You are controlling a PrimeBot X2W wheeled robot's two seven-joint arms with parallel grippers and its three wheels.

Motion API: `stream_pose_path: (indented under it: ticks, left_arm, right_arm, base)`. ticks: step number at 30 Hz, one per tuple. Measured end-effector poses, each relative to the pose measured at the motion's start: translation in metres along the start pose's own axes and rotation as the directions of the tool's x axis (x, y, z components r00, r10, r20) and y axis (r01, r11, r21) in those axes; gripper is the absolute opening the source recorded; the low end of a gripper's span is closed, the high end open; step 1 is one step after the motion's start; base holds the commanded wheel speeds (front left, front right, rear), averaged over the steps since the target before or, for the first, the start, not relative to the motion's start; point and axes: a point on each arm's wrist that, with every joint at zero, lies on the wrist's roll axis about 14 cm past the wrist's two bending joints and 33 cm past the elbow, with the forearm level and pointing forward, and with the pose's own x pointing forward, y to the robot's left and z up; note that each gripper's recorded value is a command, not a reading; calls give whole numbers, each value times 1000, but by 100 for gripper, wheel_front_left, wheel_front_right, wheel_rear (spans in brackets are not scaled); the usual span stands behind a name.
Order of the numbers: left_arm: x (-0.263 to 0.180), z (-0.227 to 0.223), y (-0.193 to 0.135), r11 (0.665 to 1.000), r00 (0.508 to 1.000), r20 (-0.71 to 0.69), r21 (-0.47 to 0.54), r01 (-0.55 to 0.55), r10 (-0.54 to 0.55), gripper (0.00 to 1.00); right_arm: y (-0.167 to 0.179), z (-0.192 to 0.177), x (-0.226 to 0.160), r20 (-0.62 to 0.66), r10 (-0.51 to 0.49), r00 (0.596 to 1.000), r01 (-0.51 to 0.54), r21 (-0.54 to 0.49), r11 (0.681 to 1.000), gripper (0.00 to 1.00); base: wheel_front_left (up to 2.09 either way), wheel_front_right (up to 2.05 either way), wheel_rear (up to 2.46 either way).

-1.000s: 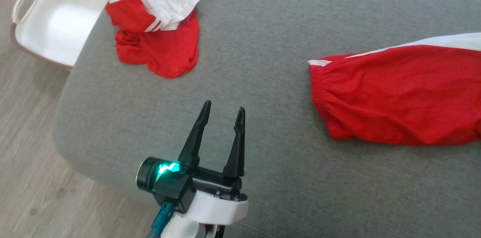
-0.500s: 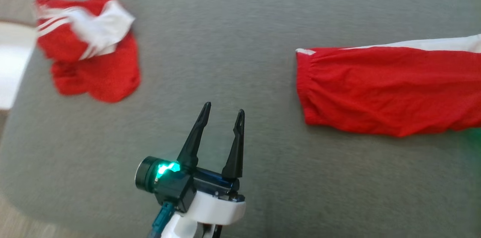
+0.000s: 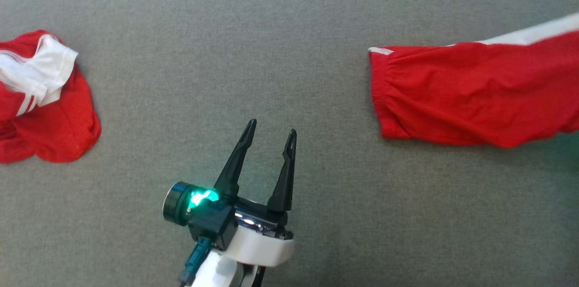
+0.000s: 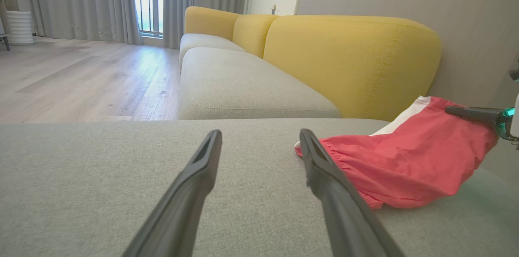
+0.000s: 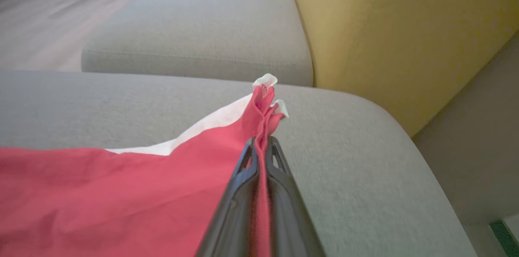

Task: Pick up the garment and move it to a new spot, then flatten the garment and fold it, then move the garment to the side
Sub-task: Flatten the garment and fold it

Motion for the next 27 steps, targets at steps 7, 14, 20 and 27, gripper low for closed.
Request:
stream_pose_path:
  ticks: [7, 14, 20, 27]
  left_arm:
    - [-2, 8, -1, 1000, 1000, 19, 12, -1, 0, 100]
    - [-10, 14, 2, 1000, 999, 33, 12, -19, 18, 100]
    - [-17, 18, 8, 999, 998, 40, 13, -45, 44, 100]
    - [-23, 21, 17, 997, 996, 46, 18, -79, 78, 100]
  right_arm:
    - [42, 44, -2, 125, 98, 987, -94, -35, 995, 0]
    - [106, 80, -13, 220, 219, 951, -214, -47, 976, 0]
    - [179, 88, -23, 260, 340, 904, -351, -7, 936, 0]
    - [253, 61, -33, 196, 469, 861, -487, 50, 872, 100]
  base:
    - [0, 0, 0]
    - [0, 0, 0]
    - [0, 0, 0]
    - [0, 0, 0]
